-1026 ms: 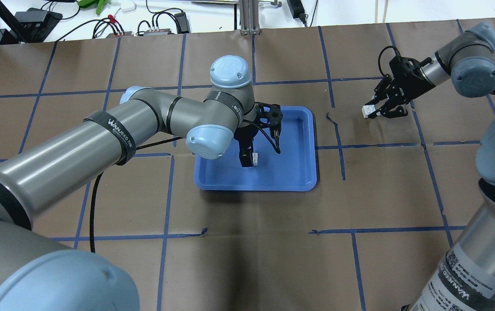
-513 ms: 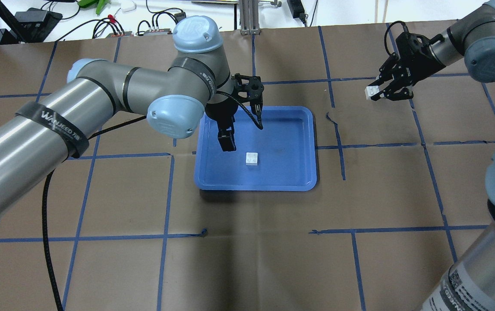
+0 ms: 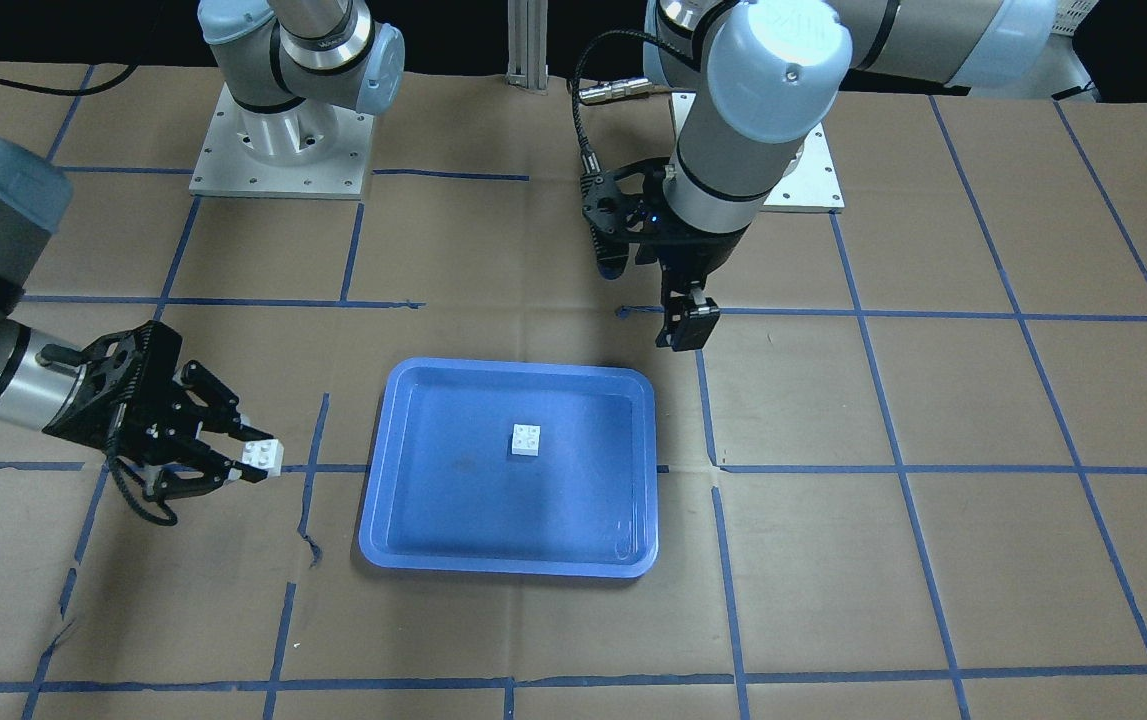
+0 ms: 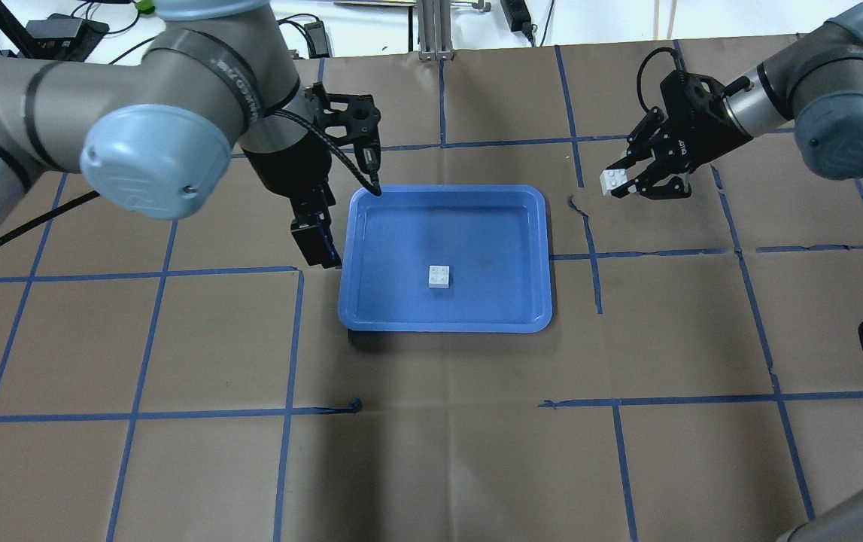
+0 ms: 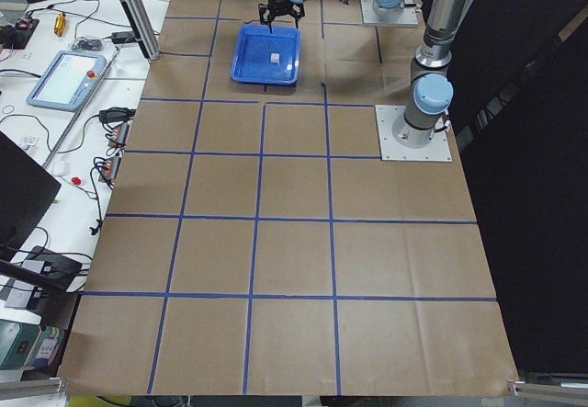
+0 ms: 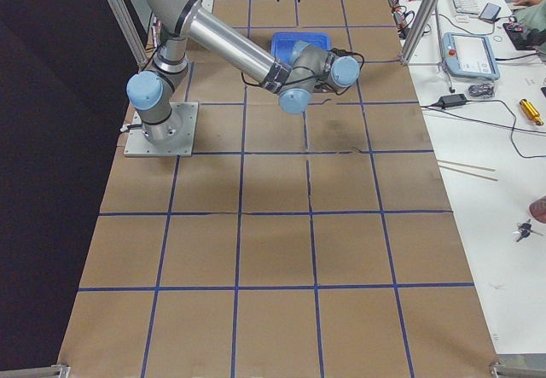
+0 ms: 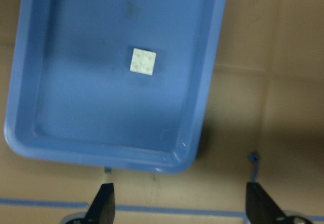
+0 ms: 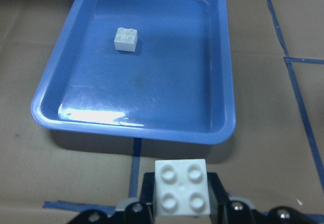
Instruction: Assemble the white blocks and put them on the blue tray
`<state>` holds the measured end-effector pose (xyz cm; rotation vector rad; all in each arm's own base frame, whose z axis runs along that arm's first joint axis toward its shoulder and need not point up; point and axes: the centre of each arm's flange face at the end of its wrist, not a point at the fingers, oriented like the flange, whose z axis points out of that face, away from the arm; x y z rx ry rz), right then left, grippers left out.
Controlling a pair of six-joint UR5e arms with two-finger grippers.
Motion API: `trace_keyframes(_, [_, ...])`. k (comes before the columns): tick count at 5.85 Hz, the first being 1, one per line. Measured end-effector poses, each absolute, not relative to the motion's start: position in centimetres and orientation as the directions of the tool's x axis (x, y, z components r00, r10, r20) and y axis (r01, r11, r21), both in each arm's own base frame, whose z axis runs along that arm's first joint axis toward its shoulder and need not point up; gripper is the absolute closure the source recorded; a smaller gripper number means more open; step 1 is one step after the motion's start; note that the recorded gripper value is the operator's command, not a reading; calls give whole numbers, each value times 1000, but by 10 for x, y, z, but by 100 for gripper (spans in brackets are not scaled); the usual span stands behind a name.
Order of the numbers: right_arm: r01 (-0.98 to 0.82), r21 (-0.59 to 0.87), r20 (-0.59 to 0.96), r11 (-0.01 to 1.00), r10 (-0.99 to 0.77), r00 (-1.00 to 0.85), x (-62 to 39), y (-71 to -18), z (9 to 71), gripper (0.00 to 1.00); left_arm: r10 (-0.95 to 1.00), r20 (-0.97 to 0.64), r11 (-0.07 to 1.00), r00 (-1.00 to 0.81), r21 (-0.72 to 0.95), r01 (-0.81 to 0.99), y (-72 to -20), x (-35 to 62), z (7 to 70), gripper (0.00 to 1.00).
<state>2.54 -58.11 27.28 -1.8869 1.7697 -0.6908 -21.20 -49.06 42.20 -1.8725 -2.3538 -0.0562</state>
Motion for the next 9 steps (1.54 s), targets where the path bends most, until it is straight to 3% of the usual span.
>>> trace_keyframes(3, [-765, -641, 75, -64, -997, 21, 110, -541, 253, 82, 835, 65, 549, -546, -50, 834, -470, -185, 474, 1])
trace_keyframes(5, [-769, -639, 76, -15, -996, -44, 165, -524, 236, 82, 569, 8, 822, -822, -47, 568, -468, -180, 487, 1])
trace_keyframes(6, [-770, -638, 63, 16, -995, -72, 191, -519, 227, 82, 414, -26, 908, -910, -55, 415, -470, -176, 491, 1])
trace_keyframes(9, [-778, -627, 41, 50, -994, -96, 213, -517, 186, 82, 171, -28, 983, -985, -69, 173, -469, -174, 499, 1])
